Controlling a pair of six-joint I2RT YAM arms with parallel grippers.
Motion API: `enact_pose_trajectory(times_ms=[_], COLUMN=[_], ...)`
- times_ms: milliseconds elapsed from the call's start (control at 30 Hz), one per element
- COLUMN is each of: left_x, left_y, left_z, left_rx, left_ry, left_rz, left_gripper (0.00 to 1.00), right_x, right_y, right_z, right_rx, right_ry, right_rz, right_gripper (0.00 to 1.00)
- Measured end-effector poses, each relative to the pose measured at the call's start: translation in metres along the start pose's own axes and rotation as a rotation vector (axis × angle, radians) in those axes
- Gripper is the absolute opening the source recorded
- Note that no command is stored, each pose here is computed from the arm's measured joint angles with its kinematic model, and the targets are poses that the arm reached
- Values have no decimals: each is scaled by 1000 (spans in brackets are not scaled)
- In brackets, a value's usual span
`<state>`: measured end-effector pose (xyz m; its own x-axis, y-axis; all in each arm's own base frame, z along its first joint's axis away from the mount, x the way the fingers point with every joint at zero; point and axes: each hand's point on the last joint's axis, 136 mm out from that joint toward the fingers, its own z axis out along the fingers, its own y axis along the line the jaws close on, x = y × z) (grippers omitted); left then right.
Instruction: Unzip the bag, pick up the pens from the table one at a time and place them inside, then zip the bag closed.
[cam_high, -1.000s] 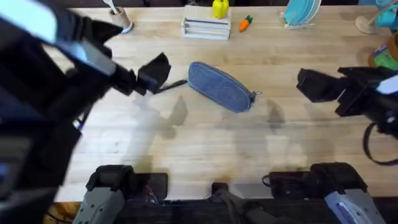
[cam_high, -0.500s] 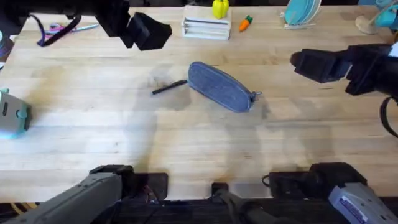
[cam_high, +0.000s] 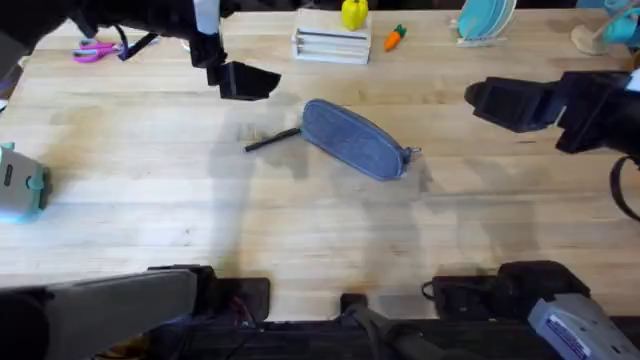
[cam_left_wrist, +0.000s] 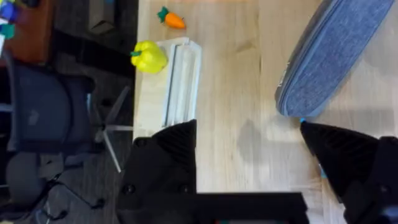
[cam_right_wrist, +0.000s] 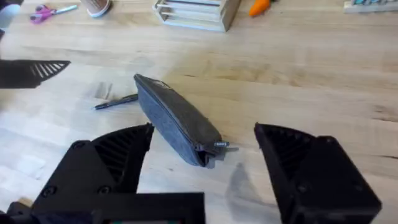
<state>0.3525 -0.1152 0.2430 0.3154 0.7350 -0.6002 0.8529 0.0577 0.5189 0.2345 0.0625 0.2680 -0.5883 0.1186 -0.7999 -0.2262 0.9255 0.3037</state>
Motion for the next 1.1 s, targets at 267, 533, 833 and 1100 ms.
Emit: enact_pose_trajectory(times_ms=[267, 533, 833, 1100], left_x=[10, 14, 16, 23], left_y=[-22, -56, -68, -73], left_z=[47, 97, 112, 120], left_rx=[150, 320, 370, 389], left_ry=[-66, -95, -92, -87], left_rz=[-29, -71, -74, -90], left_gripper=[991, 991, 993, 994], right_x=[0, 0, 0, 0], right_y=[0, 0, 0, 0], right_z=[0, 0, 0, 0], right_rx=[-1, -1, -1, -1], right_ry=[0, 0, 0, 0], right_rz=[19, 19, 19, 19], right_gripper=[995, 995, 995, 995])
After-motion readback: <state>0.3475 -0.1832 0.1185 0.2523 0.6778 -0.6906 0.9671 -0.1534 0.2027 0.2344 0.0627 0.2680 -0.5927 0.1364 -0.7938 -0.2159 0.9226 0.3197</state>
